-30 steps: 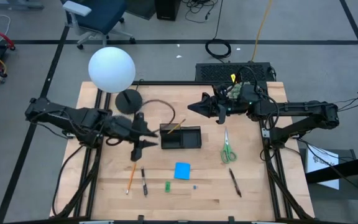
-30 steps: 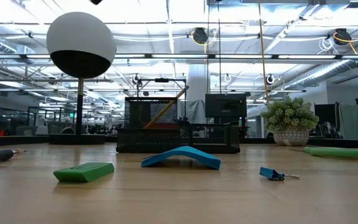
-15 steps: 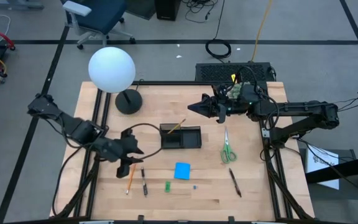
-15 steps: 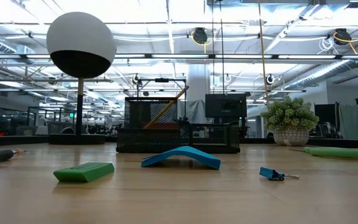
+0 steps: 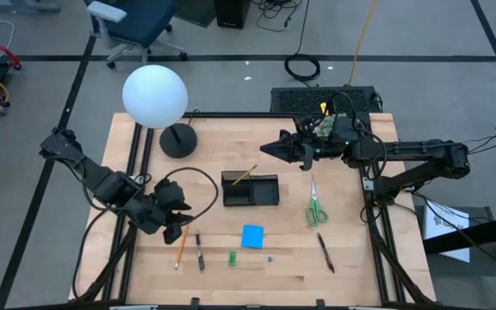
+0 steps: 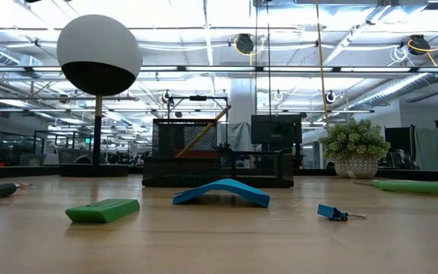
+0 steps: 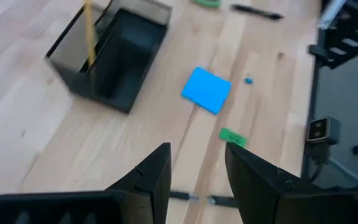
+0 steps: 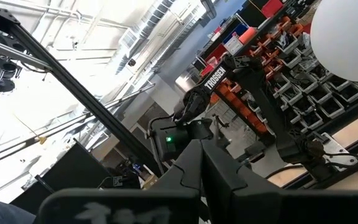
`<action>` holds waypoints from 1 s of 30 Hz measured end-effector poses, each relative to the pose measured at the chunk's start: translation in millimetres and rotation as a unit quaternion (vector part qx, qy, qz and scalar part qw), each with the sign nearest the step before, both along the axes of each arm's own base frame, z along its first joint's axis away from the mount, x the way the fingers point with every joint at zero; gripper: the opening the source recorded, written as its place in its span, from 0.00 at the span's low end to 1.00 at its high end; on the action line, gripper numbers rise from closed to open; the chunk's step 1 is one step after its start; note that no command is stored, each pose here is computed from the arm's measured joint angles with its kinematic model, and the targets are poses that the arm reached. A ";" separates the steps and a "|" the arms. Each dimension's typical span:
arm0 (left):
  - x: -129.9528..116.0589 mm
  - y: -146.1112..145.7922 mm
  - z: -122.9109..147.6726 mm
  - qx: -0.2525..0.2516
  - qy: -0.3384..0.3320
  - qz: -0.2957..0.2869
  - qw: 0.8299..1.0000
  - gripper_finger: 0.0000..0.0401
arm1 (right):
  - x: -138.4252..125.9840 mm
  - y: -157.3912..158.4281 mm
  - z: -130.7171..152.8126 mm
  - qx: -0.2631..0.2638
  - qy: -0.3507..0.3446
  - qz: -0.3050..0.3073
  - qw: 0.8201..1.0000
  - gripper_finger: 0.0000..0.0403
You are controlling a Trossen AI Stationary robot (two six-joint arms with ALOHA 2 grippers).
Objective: Pick and place office supplies into organizer
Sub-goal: Put the orange pencil into the black desk organizer
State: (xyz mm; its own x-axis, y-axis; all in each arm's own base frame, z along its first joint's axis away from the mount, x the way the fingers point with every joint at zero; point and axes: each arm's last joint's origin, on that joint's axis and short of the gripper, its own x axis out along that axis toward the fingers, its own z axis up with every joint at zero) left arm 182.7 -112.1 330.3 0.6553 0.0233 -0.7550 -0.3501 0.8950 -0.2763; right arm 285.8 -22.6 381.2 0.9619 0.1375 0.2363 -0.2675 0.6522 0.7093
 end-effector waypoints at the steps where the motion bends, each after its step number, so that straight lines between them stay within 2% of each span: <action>1: -1.1 0.7 -0.8 -0.005 0.006 0.013 1.000 0.36 | 0.0 0.0 0.0 0.000 0.000 0.000 1.000 0.00; 9: -13.3 7.5 -8.5 -0.052 0.055 0.153 0.985 0.36 | 0.0 0.0 -0.1 0.000 0.000 0.000 1.000 0.00; 13: -16.4 4.8 -17.0 -0.056 0.096 0.202 0.973 0.31 | 0.0 0.0 -0.1 0.000 0.000 0.000 1.000 0.00; 21: -1.6 -13.7 -31.9 -0.119 0.140 0.229 0.956 0.16 | 0.0 0.0 -0.3 0.000 0.000 0.000 1.000 0.00; 27: 7.3 -27.2 -37.8 -0.172 0.140 0.251 0.942 0.15 | 0.0 0.0 -0.3 0.000 0.000 0.000 1.000 0.00; 30: 8.0 -31.9 -41.1 -0.191 0.161 0.260 0.933 0.15 | 0.0 0.0 -0.3 0.000 0.000 0.000 1.000 0.00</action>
State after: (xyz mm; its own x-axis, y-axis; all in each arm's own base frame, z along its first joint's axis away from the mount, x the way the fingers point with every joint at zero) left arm 190.7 -144.1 289.2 0.3687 -0.0367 -0.9288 -0.8290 0.4390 -0.3464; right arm 285.8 -22.7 380.9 0.9622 0.1371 0.2355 -0.2666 0.6522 0.7096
